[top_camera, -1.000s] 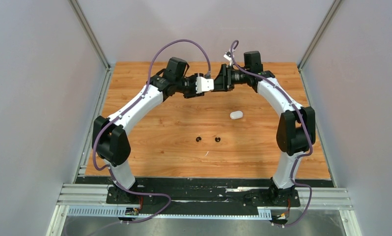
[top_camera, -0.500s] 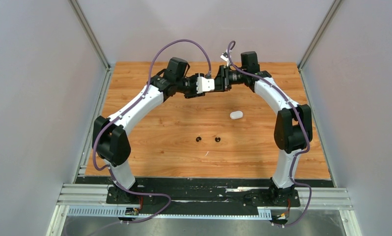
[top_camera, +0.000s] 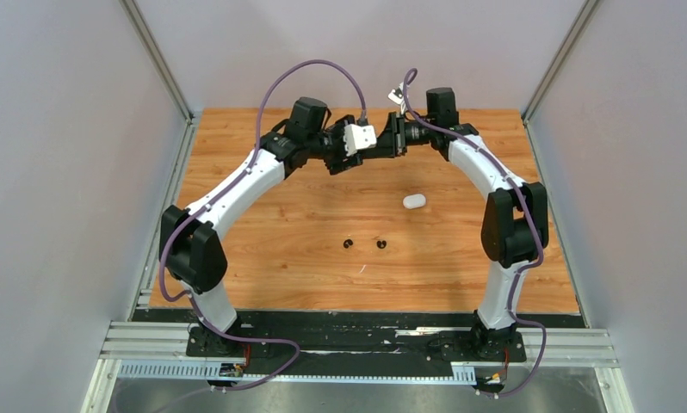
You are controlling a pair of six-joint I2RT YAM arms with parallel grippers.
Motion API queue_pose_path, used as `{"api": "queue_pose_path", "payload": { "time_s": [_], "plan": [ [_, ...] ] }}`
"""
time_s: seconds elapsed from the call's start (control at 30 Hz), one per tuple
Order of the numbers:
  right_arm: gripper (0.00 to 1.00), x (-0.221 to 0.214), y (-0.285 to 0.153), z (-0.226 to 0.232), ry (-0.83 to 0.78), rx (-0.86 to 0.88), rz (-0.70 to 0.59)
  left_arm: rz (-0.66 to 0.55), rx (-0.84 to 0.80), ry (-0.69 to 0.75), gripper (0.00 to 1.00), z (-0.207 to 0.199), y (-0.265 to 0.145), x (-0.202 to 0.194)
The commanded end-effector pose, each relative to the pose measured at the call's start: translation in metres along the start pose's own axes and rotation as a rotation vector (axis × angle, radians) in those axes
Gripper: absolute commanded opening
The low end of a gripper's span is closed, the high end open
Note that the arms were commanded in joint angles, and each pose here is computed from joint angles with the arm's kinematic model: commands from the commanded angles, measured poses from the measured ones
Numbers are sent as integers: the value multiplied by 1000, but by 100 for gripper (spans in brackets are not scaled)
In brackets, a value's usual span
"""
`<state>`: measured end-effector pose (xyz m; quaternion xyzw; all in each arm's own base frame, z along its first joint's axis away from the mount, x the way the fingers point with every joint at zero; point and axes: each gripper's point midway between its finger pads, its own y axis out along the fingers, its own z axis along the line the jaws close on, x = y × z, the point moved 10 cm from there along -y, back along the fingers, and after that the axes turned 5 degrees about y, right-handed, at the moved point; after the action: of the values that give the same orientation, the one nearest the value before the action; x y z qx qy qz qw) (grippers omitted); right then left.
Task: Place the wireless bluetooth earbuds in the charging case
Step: Pass from the left arm to the right, then pass from the right arm to the left
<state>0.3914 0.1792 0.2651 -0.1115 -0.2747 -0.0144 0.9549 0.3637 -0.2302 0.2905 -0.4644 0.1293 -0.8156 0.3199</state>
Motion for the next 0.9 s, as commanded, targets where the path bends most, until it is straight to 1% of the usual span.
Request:
{"api": "queue_pose_path", "payload": {
  "time_s": [0.0,0.03,0.07,0.1,0.13,0.17,0.2,0.23,0.27,0.3,0.33,0.37,0.4,0.43,0.63,0.77,0.87],
  "plan": [
    [0,23,-31,29,-202,86,-51,-203,178,-329,82,33,-50,36],
    [0,28,-39,35,-230,89,-67,-251,177,-409,84,38,-58,37],
    [0,33,-46,42,-271,97,-77,-357,148,-585,87,47,-72,36],
    [0,37,-54,52,-327,105,-88,-406,115,-673,87,51,-77,34],
    [0,40,-60,61,-383,108,-101,-500,53,-802,87,59,-87,30],
    [0,41,-64,69,-438,111,-113,-551,17,-839,87,63,-91,29],
    [0,42,-67,78,-517,129,-124,-630,-54,-899,86,66,-96,25],
    [1,42,-68,86,-575,148,-132,-644,-117,-906,85,64,-99,21],
    [1,42,-69,96,-637,158,-151,-666,-146,-896,85,64,-99,21],
    [2,41,-70,101,-672,155,-175,-681,-189,-853,85,60,-99,21],
    [1,41,-71,107,-701,145,-207,-689,-214,-855,84,59,-98,20],
    [1,41,-71,112,-709,132,-235,-707,-244,-813,84,57,-98,21],
    [0,43,-69,117,-711,124,-249,-709,-267,-824,82,56,-96,20],
    [0,45,-66,122,-726,122,-255,-723,-282,-792,81,55,-96,21],
    [0,52,-43,155,-810,155,-266,-753,-342,-773,74,54,-88,27],
    [0,53,-34,156,-809,145,-278,-763,-358,-774,68,57,-87,32],
    [0,53,-32,153,-795,127,-290,-773,-352,-775,67,59,-90,36]
  ]
}}
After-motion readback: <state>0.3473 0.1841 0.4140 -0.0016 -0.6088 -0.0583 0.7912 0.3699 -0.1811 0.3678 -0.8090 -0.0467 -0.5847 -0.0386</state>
